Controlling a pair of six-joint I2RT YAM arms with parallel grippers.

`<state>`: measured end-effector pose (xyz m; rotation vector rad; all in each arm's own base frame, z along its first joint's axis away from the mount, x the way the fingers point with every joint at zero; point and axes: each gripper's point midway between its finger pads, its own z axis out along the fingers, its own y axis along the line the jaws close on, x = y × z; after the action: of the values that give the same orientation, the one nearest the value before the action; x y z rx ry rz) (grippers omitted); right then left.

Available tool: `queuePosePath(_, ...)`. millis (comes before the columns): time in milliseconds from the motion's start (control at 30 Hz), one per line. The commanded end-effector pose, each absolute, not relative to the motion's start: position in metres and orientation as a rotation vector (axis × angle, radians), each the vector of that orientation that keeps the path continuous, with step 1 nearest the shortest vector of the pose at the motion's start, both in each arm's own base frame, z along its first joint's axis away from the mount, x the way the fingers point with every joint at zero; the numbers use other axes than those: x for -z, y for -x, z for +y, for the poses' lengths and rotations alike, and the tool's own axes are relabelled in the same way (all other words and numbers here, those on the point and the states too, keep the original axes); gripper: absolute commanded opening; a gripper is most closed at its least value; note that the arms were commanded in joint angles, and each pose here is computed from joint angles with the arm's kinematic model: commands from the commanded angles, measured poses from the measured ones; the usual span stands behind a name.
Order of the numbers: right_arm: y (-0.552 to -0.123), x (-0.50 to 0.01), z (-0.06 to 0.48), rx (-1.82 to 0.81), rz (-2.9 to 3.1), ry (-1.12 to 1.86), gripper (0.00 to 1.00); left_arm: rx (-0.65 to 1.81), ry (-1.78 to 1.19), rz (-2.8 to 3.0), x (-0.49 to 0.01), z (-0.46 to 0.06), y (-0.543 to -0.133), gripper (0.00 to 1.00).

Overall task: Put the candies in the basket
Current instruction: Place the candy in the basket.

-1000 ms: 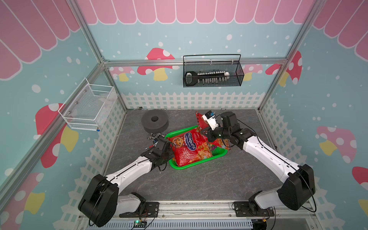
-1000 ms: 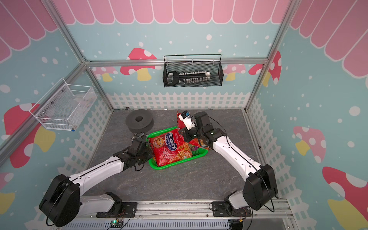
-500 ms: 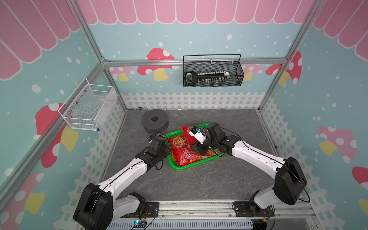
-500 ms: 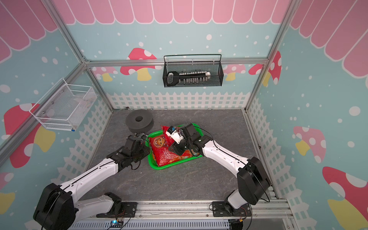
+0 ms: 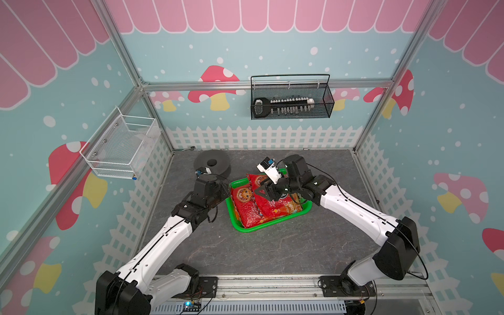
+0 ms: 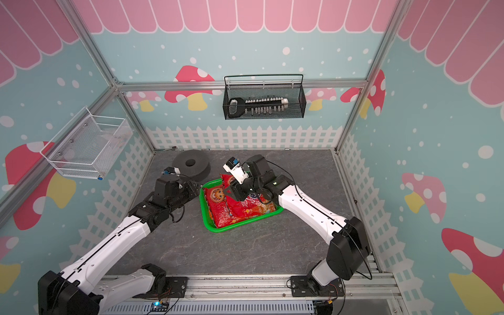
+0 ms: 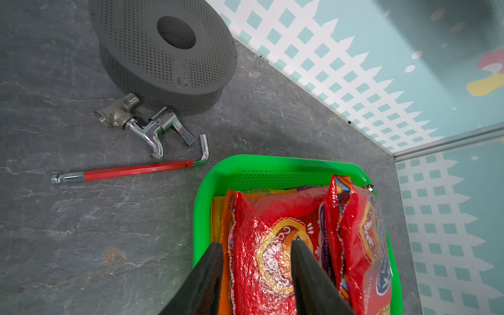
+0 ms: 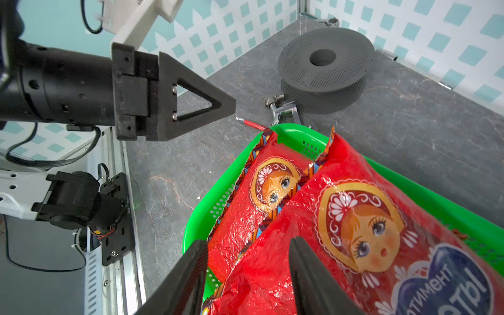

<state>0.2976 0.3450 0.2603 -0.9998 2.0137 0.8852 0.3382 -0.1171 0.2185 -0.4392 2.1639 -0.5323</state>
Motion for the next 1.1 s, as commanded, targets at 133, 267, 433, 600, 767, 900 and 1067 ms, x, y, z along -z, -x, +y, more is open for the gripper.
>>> queuePosePath(133, -0.296, -0.209, 0.359, -1.03, 2.155, 0.949, 0.24, 0.637, 0.22, 2.148, -0.246, -0.156, -0.348, 0.44)
queuePosePath(267, -0.289, -0.168, 0.352, -1.027, 2.232, 0.924, 0.21, 0.714, 0.182, 2.112, -0.253, -0.169, -0.354, 0.43)
queuePosePath(433, -0.286, -0.131, 0.343, -0.975, 2.295, 0.937, 0.14, 0.85, 0.118, 2.104, -0.261, -0.194, -0.362, 0.42)
queuePosePath(600, -0.288, -0.124, 0.325, -0.83, 2.282, 0.951, 0.12, 0.924, 0.05, 2.079, -0.268, -0.221, -0.365, 0.42)
queuePosePath(767, -0.292, -0.112, 0.302, -0.702, 2.339, 0.965, 0.13, 0.919, -0.005, 2.086, -0.257, -0.237, -0.375, 0.41)
queuePosePath(900, -0.3, -0.114, 0.286, -0.633, 2.361, 0.936, 0.15, 0.902, -0.073, 2.129, -0.238, -0.254, -0.375, 0.41)
queuePosePath(1067, -0.316, -0.123, 0.263, -0.545, 2.391, 0.843, 0.18, 0.871, -0.118, 2.168, -0.218, -0.263, -0.376, 0.38)
